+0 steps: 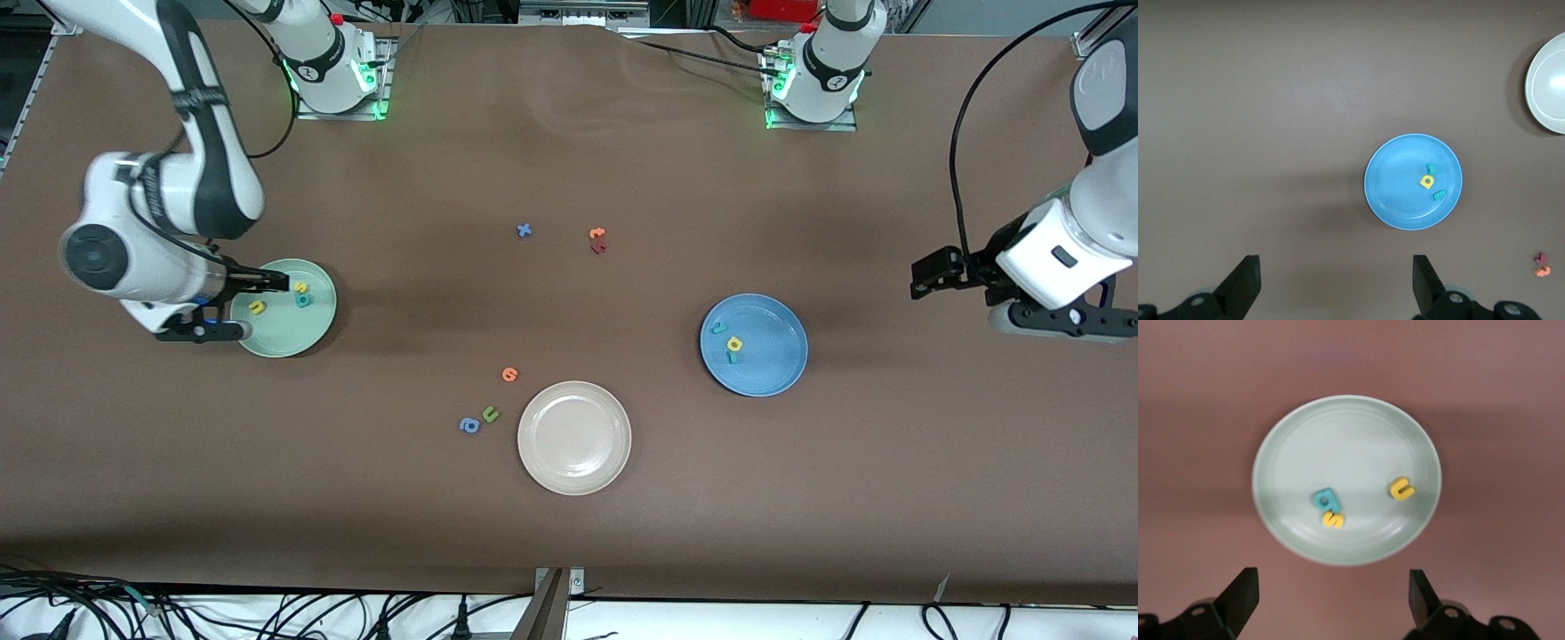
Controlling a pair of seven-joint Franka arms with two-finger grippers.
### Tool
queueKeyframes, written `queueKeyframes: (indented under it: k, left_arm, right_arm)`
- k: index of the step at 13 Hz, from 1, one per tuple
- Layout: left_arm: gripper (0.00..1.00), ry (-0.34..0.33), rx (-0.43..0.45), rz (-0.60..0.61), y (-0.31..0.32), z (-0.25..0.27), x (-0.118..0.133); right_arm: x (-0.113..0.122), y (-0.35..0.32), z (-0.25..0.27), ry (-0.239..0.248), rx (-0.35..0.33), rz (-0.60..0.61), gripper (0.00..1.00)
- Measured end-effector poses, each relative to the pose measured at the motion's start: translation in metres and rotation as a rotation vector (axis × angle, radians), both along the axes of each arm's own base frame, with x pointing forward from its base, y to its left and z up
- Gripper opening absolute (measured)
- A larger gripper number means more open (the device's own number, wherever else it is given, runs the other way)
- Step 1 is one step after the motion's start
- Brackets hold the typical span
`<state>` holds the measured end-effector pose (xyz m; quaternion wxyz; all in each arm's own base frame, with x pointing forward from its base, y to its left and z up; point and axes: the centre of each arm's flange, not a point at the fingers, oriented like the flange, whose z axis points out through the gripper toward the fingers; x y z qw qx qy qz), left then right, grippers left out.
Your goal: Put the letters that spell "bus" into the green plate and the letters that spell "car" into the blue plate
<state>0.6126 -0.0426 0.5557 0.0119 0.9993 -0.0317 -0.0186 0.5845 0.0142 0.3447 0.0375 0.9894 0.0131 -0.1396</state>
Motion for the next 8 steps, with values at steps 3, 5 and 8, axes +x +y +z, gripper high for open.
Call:
queueKeyframes:
  k: [3, 5, 8]
  left_arm:
    - [1.0, -0.002, 0.006, -0.001, -0.001, 0.008, -0.018]
    - [1.0, 0.005, 0.01, -0.003, -0.002, 0.009, -0.031]
    - [1.0, 0.011, 0.017, -0.007, -0.004, 0.013, -0.054]
  right_arm:
    - [0.018, 0.008, 0.084, -0.004, 0.004, -0.002, 1.0]
    - [0.023, 0.01, 0.131, -0.019, 0.0, -0.021, 1.0]
    - [0.021, 0.008, 0.179, -0.075, 0.004, -0.041, 1.0]
